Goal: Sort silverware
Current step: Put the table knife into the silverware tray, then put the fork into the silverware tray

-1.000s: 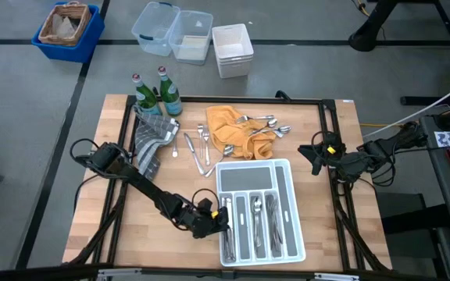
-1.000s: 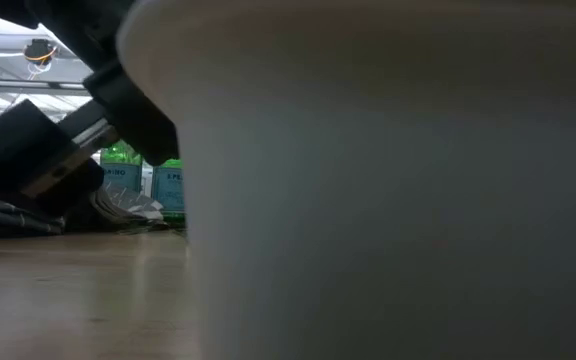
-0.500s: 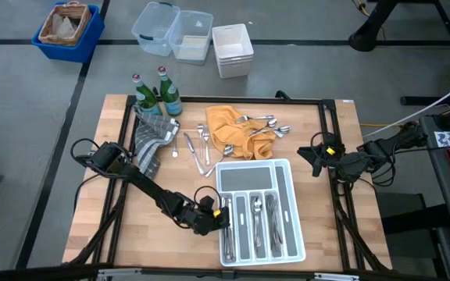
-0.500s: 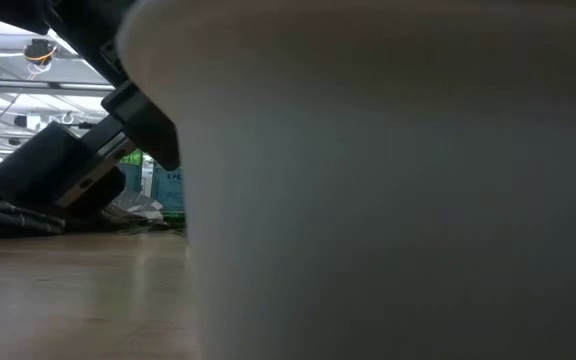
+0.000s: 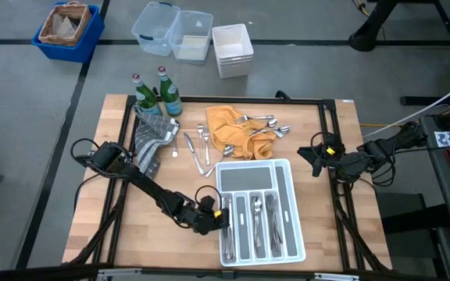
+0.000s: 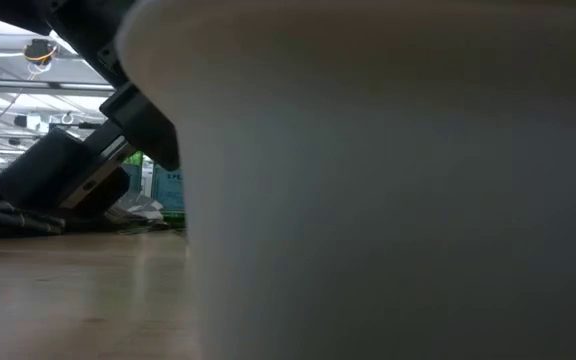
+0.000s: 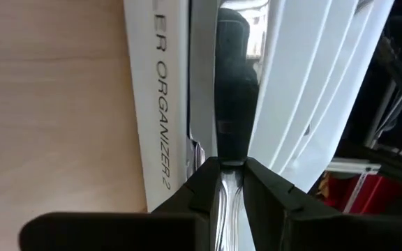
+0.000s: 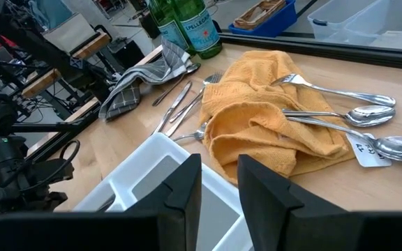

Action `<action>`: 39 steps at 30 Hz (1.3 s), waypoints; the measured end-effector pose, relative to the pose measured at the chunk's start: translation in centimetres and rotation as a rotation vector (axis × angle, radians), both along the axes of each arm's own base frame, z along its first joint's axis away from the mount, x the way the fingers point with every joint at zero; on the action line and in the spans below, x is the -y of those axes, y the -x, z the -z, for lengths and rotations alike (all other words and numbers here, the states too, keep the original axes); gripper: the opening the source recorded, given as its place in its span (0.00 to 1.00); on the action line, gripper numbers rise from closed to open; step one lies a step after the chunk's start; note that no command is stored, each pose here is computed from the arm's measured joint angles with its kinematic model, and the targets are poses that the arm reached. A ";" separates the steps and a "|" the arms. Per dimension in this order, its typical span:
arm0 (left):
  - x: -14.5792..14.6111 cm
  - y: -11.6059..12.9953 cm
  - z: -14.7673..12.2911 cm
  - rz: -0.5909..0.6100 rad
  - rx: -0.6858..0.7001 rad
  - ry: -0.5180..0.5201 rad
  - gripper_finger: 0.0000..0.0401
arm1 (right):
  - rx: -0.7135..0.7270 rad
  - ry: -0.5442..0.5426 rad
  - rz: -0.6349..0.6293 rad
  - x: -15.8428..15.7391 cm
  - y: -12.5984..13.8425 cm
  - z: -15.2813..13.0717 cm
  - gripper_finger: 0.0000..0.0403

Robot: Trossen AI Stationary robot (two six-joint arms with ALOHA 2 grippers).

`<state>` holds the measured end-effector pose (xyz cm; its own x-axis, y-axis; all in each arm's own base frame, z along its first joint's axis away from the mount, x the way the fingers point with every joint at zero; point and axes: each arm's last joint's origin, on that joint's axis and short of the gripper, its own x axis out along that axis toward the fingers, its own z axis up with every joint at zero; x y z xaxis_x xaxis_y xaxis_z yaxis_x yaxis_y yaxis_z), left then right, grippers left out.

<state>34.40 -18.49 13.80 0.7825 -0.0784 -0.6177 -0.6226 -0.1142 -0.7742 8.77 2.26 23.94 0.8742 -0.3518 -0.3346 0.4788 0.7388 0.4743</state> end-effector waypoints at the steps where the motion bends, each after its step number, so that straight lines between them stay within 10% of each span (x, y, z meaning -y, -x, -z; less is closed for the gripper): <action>1: 0.0 0.0 0.0 0.011 0.001 -0.014 0.11 | 0.000 0.000 0.000 0.0 0.0 0.0 0.24; 12: -0.2 -0.3 -0.2 0.040 0.017 -0.020 0.33 | 0.000 -0.001 -0.001 0.0 0.0 0.0 0.24; 28: -1.7 -1.4 -4.7 0.011 0.285 0.027 0.29 | 0.025 0.000 0.015 0.0 -0.1 -0.2 0.24; 39: -8.6 3.5 -9.9 -0.125 -0.062 -0.139 0.29 | 0.074 0.062 -0.019 -0.2 -0.4 -1.1 0.24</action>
